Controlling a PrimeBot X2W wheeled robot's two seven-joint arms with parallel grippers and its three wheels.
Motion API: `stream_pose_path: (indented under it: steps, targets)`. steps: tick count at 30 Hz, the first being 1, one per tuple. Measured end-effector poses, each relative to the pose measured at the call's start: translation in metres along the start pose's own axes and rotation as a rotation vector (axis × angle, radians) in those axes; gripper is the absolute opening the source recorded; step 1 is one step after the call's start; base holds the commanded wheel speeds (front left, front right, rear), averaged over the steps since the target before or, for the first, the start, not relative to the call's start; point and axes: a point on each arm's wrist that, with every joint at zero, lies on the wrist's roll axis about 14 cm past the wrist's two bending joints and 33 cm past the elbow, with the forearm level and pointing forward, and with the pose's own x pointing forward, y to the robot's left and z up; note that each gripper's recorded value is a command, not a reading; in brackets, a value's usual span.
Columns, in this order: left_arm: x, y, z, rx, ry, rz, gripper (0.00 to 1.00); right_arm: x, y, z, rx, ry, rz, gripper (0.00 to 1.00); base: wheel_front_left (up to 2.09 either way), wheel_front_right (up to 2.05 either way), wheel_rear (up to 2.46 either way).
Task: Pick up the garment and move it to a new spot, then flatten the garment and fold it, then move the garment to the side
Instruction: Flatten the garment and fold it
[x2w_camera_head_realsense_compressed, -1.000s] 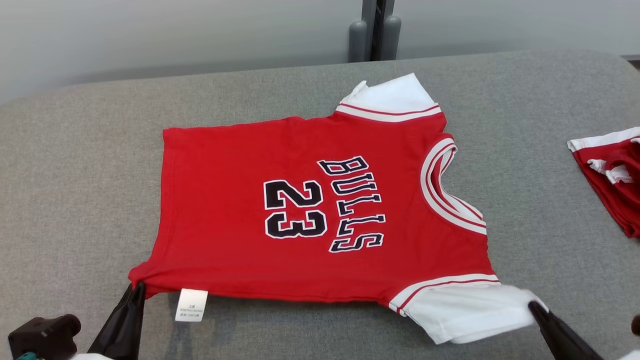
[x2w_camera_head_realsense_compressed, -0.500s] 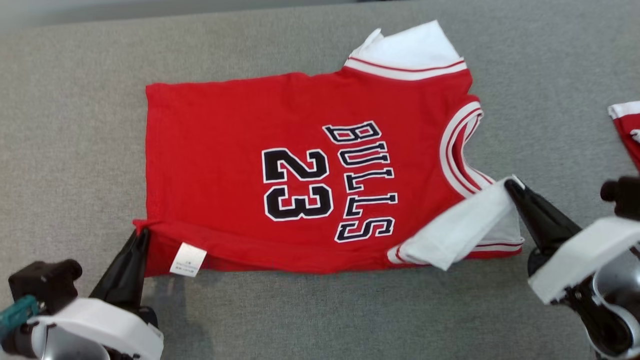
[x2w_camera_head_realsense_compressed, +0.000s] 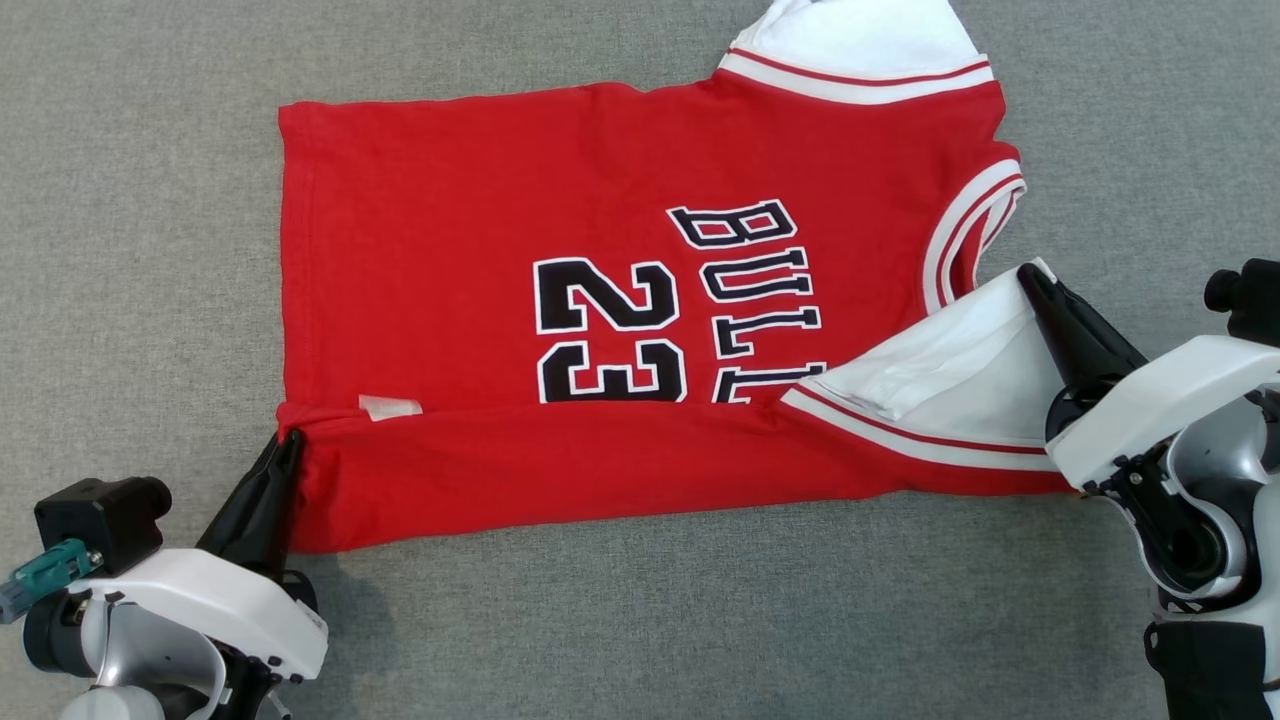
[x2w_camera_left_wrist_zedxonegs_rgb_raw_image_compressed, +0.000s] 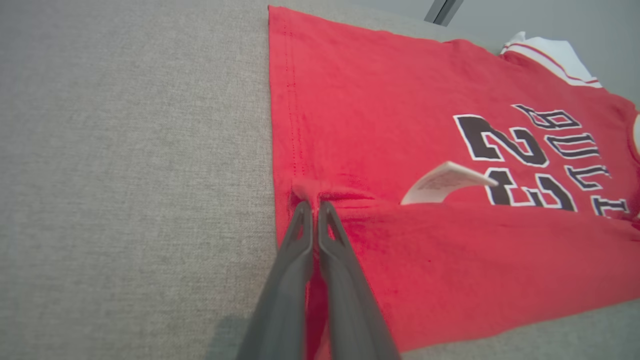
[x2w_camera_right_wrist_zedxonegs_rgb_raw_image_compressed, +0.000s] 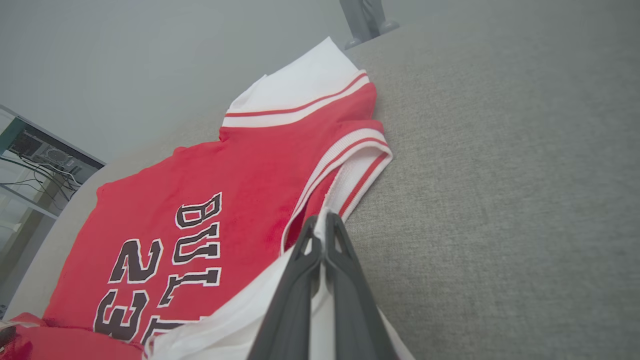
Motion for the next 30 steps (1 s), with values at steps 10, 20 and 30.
stream_pose_path:
  steps: [10,20,30]
  targets:
    - [0.002,-0.004,-0.014,-0.046,0.031,-0.017,0.9,0.012,0.004,-0.006,0.033,-0.032,0.024,0.79,0.0,0.0,0.0]
    - [-0.005,-0.015,0.056,-0.075,-0.318,-0.005,1.0,-0.017,0.01,0.051,-0.013,-0.363,0.03,1.0,0.0,0.0,0.0]
    - [-0.014,-0.028,0.106,0.08,-0.589,-0.005,1.0,-0.055,0.011,0.066,-0.277,-0.53,-0.009,1.0,0.0,0.0,0.0]
